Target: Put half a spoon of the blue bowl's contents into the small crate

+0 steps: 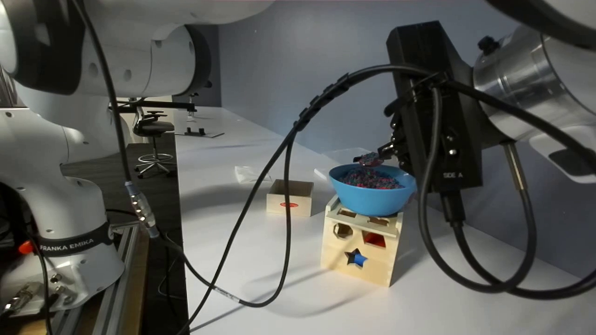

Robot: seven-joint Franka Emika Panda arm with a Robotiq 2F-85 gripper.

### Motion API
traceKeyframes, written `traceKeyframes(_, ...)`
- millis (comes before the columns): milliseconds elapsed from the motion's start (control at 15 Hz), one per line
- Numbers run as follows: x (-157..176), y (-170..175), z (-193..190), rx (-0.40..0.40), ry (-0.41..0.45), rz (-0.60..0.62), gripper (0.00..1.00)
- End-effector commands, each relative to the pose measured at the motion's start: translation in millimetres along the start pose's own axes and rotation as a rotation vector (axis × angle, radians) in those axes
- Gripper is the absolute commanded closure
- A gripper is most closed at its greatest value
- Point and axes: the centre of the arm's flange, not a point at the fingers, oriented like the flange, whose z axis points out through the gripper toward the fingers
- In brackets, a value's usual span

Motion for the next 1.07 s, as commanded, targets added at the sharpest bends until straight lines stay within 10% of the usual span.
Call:
traceKeyframes(0, 9, -3, -19, 0.039, 0.003, -0.005, 0.99)
traceKeyframes(1000, 7, -15, -22, 0.035, 0.008, -0.036, 0.99)
